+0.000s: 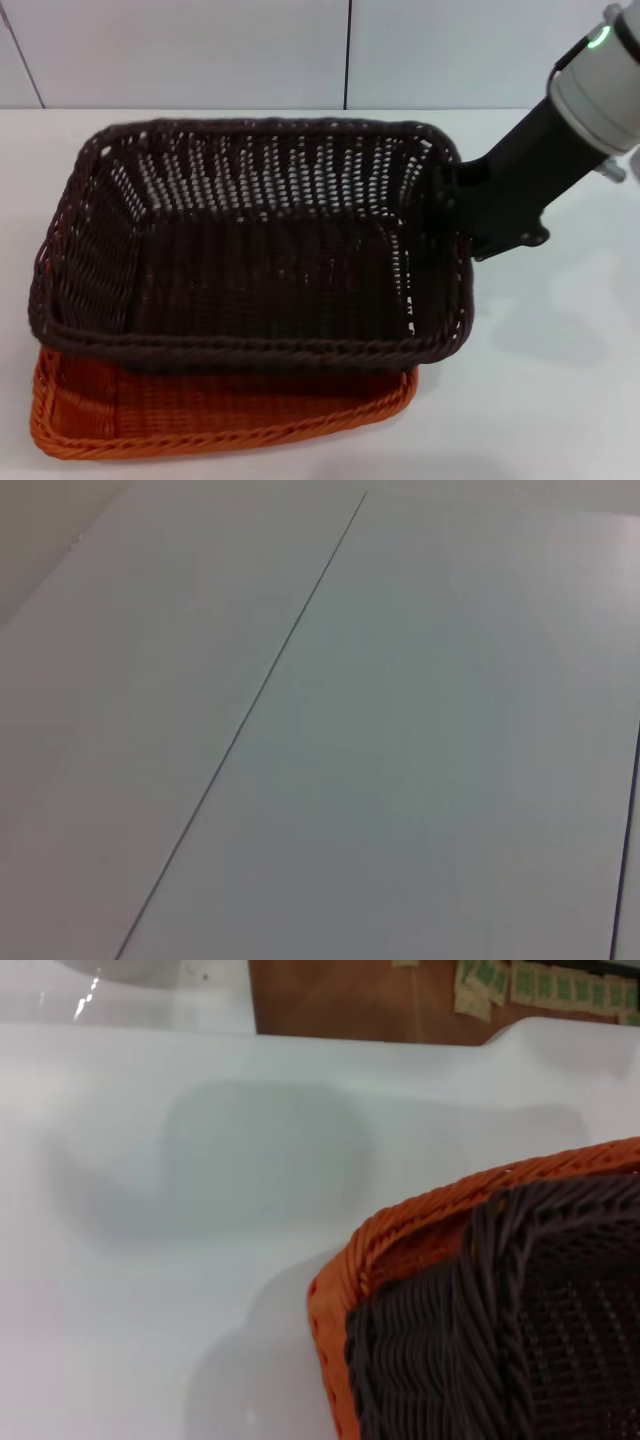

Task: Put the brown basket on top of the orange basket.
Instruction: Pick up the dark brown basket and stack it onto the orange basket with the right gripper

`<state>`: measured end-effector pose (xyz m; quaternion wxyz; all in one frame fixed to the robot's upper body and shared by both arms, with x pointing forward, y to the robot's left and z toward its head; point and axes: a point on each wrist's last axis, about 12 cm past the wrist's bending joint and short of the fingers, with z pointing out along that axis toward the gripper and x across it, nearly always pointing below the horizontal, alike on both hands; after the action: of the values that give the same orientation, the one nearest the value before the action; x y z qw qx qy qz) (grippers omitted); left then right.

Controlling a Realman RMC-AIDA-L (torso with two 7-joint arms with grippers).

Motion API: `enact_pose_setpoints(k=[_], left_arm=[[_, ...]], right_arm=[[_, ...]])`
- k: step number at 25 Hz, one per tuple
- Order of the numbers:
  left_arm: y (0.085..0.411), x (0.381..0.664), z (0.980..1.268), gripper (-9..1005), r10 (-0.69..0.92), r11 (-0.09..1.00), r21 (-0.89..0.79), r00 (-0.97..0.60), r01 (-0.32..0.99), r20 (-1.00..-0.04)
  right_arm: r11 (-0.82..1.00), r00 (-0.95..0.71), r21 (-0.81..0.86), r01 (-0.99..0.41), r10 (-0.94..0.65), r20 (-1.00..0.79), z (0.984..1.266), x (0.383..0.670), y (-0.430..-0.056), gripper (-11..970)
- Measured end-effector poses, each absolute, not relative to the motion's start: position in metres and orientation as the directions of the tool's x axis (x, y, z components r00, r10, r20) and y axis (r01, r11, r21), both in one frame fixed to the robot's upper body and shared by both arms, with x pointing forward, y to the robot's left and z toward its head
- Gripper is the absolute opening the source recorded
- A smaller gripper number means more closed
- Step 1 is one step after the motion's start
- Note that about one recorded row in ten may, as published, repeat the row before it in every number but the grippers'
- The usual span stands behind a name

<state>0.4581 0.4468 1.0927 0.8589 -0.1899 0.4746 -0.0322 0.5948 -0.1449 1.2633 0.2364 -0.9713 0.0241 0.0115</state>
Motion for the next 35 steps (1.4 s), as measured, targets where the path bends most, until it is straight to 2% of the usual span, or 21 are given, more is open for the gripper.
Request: enact_pose_setpoints(k=[22, 35], left_arm=[[0.445, 0.457, 1.091, 545, -0.239, 0.930, -0.350, 0.537, -0.114, -0.809], [0.445, 0.446, 1.090, 545, -0.225, 0.937, -0.332, 0.544, -0.105, -0.808]], right_arm=[[-0.904, 0.999, -0.427, 0.037, 0.041, -0.001, 1.267, 0.607, -0.106, 223], [-0.876, 0.999, -0.481, -0.039, -0.020, -0.045, 1.251, 0.600, -0.090, 231]])
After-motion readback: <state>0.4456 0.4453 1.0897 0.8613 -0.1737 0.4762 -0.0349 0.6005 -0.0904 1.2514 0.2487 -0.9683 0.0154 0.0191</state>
